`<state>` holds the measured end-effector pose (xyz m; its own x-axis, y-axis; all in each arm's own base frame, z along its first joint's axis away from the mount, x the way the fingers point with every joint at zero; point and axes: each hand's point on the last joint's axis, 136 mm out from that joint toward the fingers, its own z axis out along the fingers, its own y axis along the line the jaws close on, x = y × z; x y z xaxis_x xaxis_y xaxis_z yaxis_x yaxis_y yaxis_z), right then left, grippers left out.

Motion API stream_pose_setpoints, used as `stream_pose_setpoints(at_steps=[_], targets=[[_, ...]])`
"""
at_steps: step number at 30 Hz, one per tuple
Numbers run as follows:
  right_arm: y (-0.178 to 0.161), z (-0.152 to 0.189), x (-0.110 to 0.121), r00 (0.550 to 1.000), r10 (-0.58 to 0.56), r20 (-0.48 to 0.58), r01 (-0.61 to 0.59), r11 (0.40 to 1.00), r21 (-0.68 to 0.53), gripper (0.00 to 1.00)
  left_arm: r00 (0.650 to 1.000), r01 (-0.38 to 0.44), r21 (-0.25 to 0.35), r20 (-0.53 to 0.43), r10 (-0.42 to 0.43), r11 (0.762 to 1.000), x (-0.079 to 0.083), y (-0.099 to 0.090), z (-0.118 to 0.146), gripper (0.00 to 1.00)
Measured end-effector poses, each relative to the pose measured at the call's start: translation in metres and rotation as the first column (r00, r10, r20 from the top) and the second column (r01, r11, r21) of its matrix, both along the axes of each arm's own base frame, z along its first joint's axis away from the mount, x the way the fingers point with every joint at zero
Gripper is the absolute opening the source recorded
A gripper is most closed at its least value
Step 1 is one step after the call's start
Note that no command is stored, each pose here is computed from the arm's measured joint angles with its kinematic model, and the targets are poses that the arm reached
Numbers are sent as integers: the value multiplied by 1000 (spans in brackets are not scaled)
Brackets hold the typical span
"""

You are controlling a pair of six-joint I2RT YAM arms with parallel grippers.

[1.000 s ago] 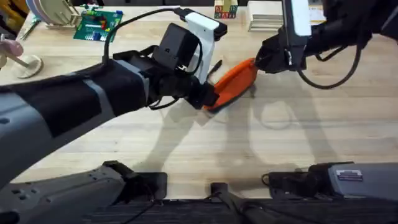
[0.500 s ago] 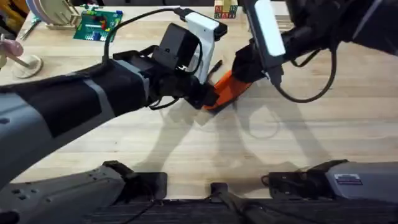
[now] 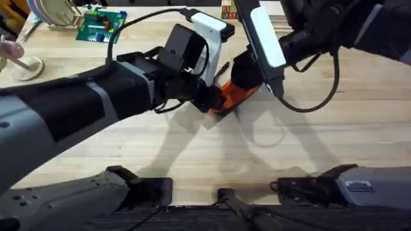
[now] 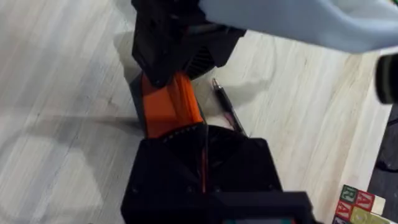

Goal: Unzip the bag, pick up the pens from the table one at a time and place them inside, then zip the bag closed.

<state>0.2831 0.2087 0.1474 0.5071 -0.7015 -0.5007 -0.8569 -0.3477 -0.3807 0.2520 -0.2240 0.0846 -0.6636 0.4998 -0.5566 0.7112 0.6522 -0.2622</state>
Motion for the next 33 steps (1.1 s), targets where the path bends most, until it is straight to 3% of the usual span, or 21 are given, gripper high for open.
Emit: stream_pose_setpoints(at_steps=[6, 13, 16, 17, 21, 22, 33], targets=[[-5, 21, 0, 998, -17, 61, 15, 1000, 24, 30, 1000, 0, 0, 0, 0, 1000, 0, 0, 0, 43], [-23, 63, 0, 982, -132, 132, 121, 989, 88, 56, 1000, 0, 0, 0, 0, 1000, 0, 0, 0, 43], [-26, 76, -3, 976, -170, 138, 154, 981, 115, 225, 1000, 0, 0, 0, 0, 1000, 0, 0, 0, 43], [-26, 80, -5, 974, -181, 140, 164, 979, 123, 324, 1000, 0, 0, 0, 0, 1000, 0, 0, 0, 43], [-29, 95, -11, 963, -230, 138, 209, 966, 153, 875, 1000, 0, 0, 0, 0, 1000, 0, 0, 0, 43], [-30, 98, -13, 962, -235, 142, 212, 964, 159, 964, 1000, 0, 0, 0, 0, 1000, 0, 0, 0, 43], [-35, 109, -30, 957, -262, 128, 239, 956, 171, 998, 1000, 0, 0, 0, 0, 1000, 0, 0, 0, 43]])
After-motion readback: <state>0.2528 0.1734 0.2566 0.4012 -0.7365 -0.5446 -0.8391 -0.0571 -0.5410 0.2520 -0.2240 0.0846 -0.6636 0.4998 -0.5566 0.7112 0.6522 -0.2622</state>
